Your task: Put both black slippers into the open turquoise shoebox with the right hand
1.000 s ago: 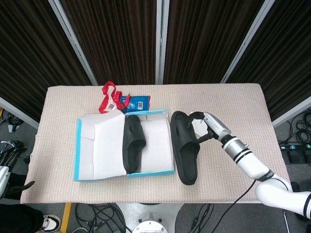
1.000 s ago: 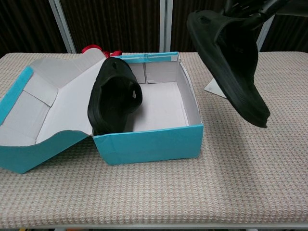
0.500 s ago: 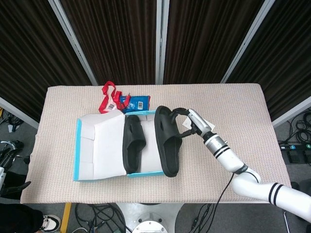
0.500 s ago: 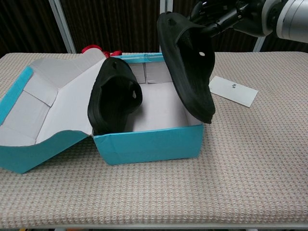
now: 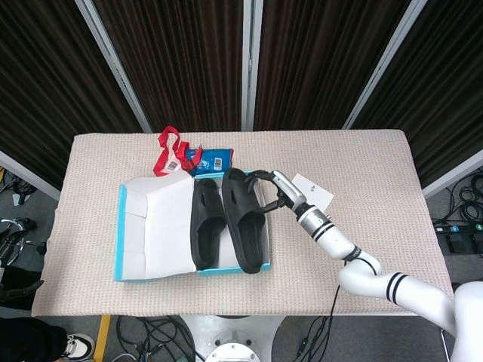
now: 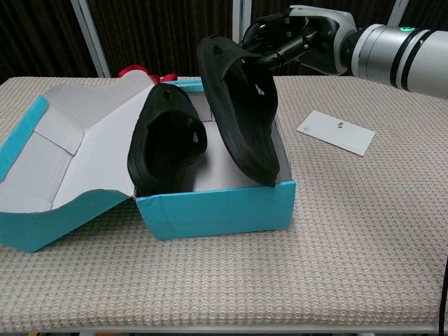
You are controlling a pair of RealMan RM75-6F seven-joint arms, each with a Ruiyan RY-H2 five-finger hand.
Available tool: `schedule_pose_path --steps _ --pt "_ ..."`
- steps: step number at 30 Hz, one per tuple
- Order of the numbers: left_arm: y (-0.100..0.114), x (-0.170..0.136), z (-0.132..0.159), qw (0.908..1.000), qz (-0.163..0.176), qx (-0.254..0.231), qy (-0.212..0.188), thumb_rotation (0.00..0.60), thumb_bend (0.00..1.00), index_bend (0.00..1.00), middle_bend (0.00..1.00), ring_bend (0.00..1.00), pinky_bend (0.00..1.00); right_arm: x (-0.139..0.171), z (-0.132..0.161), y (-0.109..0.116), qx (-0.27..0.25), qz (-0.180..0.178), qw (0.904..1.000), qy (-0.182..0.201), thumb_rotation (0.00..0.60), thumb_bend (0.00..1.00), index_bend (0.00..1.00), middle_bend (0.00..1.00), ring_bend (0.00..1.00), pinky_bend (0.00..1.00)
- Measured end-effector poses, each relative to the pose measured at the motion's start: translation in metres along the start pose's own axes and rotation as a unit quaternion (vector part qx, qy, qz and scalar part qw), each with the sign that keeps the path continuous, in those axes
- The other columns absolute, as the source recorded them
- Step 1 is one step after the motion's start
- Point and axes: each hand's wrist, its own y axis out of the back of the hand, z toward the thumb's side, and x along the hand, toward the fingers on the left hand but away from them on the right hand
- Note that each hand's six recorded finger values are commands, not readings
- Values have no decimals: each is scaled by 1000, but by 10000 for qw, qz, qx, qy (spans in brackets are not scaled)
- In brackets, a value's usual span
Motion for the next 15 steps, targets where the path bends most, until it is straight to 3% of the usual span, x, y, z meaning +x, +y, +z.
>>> schedule_pose_path --steps 15 --pt "1 2 -13 9999 97 15 76 600 50 121 124 30 66 -20 -19 -7 197 158 9994 -257 600 103 545 493 164 162"
